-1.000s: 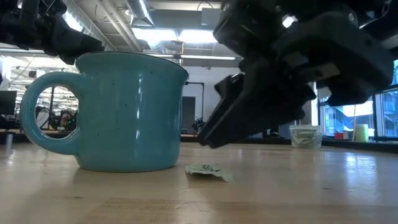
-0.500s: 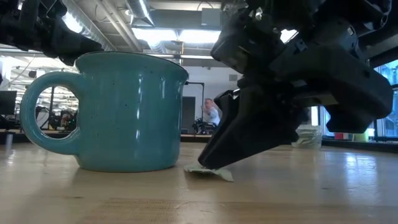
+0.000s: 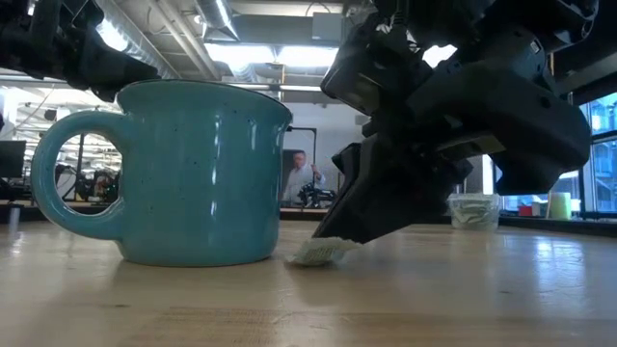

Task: Pick and place items into bin
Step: Put the stevia packet into the transparent bin

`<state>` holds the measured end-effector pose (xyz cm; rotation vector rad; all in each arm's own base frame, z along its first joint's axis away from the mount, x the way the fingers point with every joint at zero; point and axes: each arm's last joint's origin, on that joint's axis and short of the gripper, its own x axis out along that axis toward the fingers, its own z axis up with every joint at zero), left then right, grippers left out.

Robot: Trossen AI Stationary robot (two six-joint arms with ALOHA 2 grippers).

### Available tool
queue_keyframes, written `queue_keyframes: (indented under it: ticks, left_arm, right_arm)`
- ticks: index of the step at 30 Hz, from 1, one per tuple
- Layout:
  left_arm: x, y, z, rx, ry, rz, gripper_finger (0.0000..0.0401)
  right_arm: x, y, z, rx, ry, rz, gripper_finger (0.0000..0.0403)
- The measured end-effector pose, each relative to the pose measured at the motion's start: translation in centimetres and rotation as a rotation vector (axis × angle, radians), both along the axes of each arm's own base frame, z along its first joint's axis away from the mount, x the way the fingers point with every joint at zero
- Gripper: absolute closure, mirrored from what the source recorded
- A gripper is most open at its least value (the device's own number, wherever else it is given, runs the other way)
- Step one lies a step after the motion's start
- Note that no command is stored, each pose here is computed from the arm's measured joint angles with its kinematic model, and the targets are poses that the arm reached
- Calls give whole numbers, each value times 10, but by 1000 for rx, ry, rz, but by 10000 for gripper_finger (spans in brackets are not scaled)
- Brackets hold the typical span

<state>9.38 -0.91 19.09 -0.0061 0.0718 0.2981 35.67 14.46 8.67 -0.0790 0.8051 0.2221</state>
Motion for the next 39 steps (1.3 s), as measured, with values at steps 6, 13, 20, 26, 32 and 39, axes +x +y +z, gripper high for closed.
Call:
queue_keyframes:
  ticks: [6,13,20,26,32,39]
  left_arm:
    - [0,0,0,-1,-1,0,288]
    - [0,0,0,-1,-3,0,288]
    - [0,0,0,-1,-1,0,288]
    - [0,0,0,0,-1,-1,287]
    - [0,0,0,0,-1,-1,287]
    - [0,0,0,0,0,-1,287]
  right_arm:
    - [-7,-5,19,3,28,-21,401]
    - [-39,-34,98,-98,51,-214,402]
    - [-107,-95,176,-222,29,-653,402]
    - [-166,-148,200,-256,100,-964,403]
    - [-196,-185,179,-256,118,-1119,403]
    - [-203,-216,130,-185,103,-1172,403]
